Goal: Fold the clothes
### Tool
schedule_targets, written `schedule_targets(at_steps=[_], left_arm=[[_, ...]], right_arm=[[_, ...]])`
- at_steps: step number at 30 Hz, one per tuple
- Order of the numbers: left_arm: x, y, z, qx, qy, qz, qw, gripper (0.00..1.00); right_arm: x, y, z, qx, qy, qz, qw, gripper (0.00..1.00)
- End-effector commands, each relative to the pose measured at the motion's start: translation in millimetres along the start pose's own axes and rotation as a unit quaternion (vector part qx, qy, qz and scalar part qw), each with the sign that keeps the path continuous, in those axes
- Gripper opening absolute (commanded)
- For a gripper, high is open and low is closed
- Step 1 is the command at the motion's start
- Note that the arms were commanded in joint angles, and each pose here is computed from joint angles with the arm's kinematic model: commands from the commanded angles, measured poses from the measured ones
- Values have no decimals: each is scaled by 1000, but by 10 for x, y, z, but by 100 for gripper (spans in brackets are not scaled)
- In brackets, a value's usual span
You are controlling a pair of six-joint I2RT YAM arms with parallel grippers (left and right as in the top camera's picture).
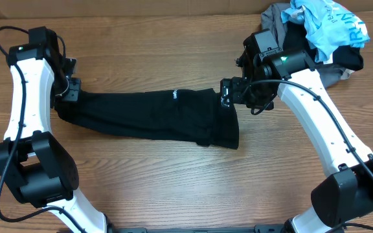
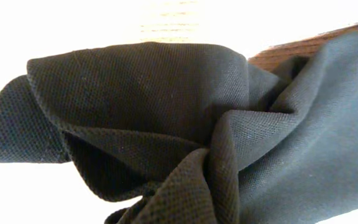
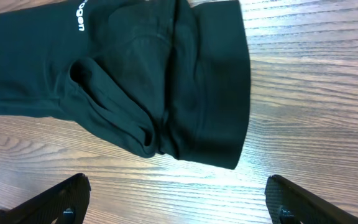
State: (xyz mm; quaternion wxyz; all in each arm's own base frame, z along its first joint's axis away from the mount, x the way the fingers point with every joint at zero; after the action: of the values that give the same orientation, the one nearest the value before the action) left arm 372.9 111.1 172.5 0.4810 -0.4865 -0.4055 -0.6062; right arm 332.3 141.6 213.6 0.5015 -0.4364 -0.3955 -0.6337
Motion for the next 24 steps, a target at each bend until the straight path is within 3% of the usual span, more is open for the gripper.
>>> schedule_targets(at_steps=[1, 14, 18, 24], left_arm=[[172, 63, -46, -3, 0, -25, 1000, 4], [359, 407, -1222, -106, -162, -87, 977, 4], [345, 422, -1707, -127, -211, -76, 966, 6], [190, 350, -2186, -154, -227, -30, 961, 14]], right_arm=[[27, 6, 5, 0, 5, -4, 1000, 93], [27, 25, 16, 1, 7, -9, 1000, 93], [28, 48, 29, 3, 11, -14, 1000, 93], [29, 53, 28, 2, 11, -15, 1000, 93]])
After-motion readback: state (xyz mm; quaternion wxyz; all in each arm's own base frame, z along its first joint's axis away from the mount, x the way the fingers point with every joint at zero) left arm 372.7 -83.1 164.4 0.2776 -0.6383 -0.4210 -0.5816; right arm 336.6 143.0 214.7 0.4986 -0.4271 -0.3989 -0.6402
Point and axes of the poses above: each gripper's point midway between its finger pads, its own x axis back along the fingers, its own z axis along the line the jaws close on, y = z × x, the point moved 5 cm from there along x, back along the fingers, and after that the axes turned 11 degrees about -x, right-handed, at the moved point
